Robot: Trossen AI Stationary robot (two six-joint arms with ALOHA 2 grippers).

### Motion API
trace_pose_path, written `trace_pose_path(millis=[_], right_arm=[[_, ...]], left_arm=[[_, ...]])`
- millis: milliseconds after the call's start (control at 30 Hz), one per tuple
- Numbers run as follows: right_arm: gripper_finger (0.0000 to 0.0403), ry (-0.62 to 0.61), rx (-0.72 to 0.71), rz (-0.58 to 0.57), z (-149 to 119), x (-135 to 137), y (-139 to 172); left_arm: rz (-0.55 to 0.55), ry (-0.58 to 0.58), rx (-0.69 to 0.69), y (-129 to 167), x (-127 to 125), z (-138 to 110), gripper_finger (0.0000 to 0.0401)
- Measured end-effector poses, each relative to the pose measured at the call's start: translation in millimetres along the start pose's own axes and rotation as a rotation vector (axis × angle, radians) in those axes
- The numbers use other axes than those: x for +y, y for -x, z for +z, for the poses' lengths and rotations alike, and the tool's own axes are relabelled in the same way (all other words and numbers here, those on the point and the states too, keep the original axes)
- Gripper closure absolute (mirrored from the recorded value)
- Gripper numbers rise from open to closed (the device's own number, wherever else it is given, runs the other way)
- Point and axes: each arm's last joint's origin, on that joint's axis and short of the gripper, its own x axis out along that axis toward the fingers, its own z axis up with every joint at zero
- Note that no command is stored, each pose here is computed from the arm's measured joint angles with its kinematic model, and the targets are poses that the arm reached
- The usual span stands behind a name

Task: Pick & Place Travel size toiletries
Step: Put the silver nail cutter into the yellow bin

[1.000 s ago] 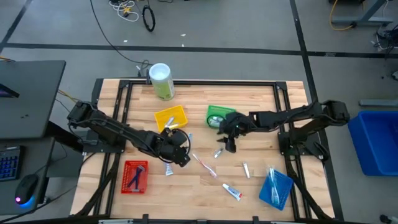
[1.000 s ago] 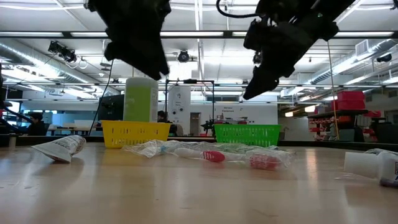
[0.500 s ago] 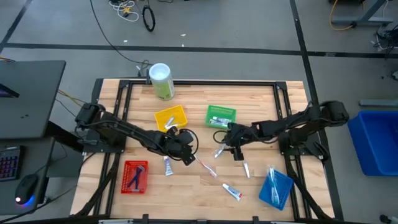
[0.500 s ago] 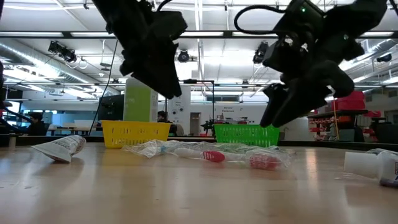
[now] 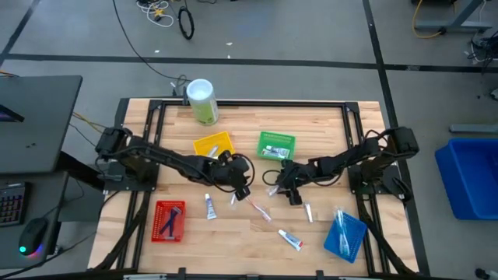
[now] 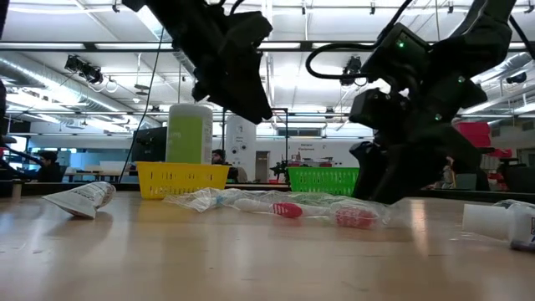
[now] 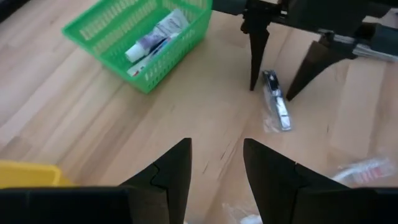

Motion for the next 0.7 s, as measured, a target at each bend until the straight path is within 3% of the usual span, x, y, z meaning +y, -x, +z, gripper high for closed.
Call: trace_pose_path(millis=[433,700], right_arm=[[0.0309,-0.06,-0.014,-0.011,0.5,-0.6,-0.6],[0.0339,-0.172,-0.295,-0.102,26.1,-4.5,2.4]], left_arm=[[-0.188,-0.269,-0.023,-11.7,16.5,19.3,0.0248],[-0.278,-0.392,-0.015,-13.2,18.7,20.5,0.0247]])
